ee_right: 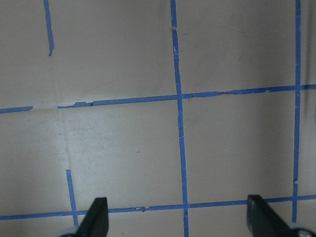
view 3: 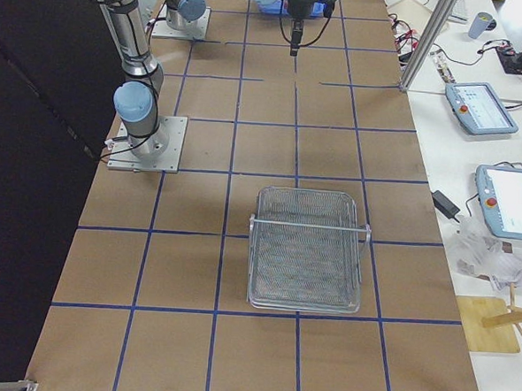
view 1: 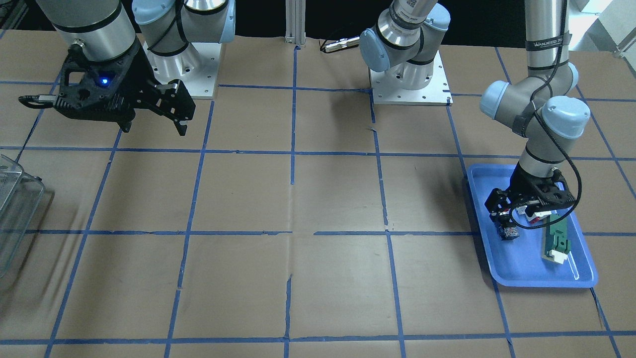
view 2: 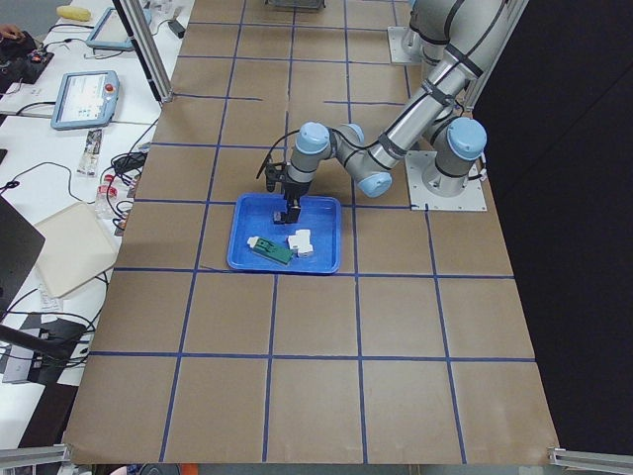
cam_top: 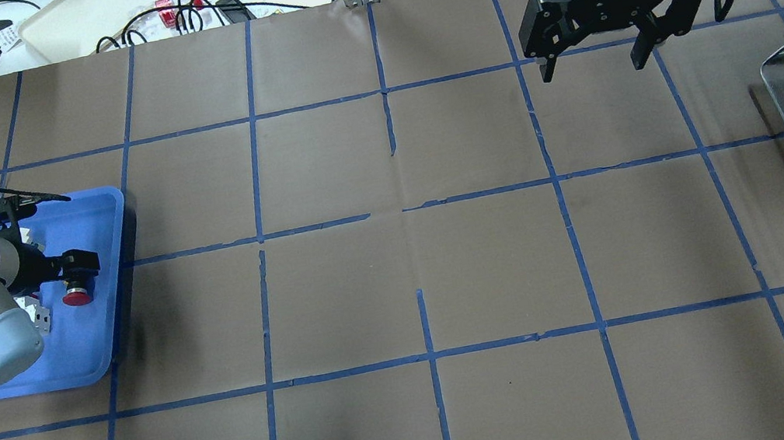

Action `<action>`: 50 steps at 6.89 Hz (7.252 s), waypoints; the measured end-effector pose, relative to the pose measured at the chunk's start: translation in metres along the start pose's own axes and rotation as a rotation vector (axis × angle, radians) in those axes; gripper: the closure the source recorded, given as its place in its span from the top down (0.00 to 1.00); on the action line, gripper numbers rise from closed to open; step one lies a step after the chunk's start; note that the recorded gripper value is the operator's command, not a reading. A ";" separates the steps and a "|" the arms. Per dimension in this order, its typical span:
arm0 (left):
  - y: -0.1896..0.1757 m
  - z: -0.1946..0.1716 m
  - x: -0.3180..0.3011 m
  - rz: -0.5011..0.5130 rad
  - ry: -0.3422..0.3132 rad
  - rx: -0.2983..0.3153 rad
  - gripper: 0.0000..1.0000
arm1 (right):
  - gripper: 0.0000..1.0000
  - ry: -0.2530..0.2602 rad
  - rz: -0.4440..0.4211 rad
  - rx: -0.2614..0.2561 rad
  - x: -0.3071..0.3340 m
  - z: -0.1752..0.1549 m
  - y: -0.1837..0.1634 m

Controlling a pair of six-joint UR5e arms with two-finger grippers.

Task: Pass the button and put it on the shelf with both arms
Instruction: 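Lower the left gripper and close it on the red push button, then lift the red push button out of the tray with the left gripper, then carry the button to table center with left gripper while right gripper approaches, then close the right gripper on the button's red cap beside the left gripper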

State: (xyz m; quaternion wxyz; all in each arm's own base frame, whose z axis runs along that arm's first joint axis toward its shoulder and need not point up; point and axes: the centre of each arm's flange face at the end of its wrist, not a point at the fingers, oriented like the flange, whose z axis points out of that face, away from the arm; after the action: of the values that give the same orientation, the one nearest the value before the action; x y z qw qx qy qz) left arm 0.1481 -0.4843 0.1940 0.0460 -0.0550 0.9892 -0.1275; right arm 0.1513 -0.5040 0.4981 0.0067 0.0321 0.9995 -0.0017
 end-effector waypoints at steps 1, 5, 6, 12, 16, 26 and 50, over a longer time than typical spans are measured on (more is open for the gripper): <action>0.008 0.007 -0.002 0.005 0.009 -0.015 1.00 | 1.00 0.000 0.000 0.000 0.000 0.000 0.000; 0.020 0.024 0.000 0.037 0.028 -0.033 0.76 | 1.00 0.000 -0.004 -0.006 -0.003 0.003 -0.001; 0.019 0.025 0.000 0.037 0.029 -0.034 0.65 | 1.00 -0.005 -0.006 -0.007 -0.004 0.004 -0.001; 0.018 0.024 -0.001 0.037 0.026 -0.020 0.30 | 1.00 -0.012 -0.008 -0.005 -0.005 0.003 -0.001; 0.001 0.003 -0.002 0.057 0.005 0.022 0.30 | 1.00 -0.012 -0.007 -0.003 -0.005 0.002 -0.001; -0.096 -0.066 0.153 1.076 0.146 0.025 0.00 | 1.00 -0.058 -0.139 0.103 -0.009 -0.041 0.014; -0.012 -0.203 0.430 1.307 0.838 0.480 0.00 | 1.00 -0.391 -1.457 0.373 -0.059 0.075 -0.022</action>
State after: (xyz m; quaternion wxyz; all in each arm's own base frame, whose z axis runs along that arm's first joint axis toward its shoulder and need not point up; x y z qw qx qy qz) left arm -0.2978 -0.4971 0.3598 -0.2523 0.5973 0.7025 -0.2935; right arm 0.2095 -0.5300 0.4242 0.1746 -0.6333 0.7323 -0.1793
